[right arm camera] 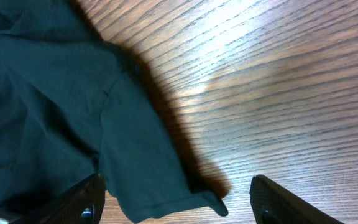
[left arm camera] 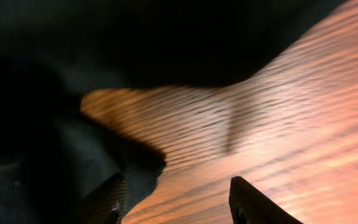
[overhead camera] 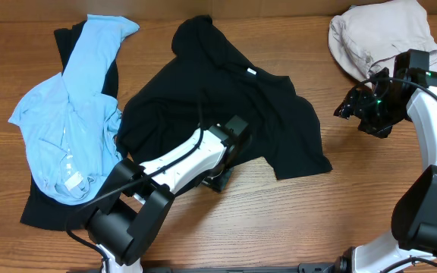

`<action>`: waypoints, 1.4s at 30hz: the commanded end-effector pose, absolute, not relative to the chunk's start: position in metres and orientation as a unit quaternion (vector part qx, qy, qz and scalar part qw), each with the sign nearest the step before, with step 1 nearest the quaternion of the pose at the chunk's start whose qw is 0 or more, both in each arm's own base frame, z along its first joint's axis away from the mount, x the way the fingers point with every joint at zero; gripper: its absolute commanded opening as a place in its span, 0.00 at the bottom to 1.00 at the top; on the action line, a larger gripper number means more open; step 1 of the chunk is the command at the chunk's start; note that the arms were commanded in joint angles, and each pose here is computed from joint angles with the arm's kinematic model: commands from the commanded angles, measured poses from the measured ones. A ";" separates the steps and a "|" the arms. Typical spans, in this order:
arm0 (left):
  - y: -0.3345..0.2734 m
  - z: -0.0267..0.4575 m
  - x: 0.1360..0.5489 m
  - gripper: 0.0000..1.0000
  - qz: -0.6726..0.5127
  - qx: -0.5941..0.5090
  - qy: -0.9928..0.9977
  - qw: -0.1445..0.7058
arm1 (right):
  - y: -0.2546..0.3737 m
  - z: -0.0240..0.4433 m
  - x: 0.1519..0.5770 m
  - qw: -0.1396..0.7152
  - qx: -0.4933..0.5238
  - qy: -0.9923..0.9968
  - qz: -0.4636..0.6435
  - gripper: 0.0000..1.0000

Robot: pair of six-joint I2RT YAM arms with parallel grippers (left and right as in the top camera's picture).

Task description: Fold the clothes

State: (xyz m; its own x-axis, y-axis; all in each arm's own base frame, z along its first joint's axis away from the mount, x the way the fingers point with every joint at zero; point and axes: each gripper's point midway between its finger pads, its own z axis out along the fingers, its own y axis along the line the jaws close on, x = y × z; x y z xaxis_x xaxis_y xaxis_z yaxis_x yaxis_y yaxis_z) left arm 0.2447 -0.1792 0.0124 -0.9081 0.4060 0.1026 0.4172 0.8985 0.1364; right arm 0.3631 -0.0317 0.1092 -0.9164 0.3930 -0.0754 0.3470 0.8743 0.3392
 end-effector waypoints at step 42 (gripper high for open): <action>-0.161 0.102 0.287 0.04 -0.103 -0.155 -0.982 -0.004 | -0.010 0.110 0.360 0.068 0.195 0.969 0.134 0.66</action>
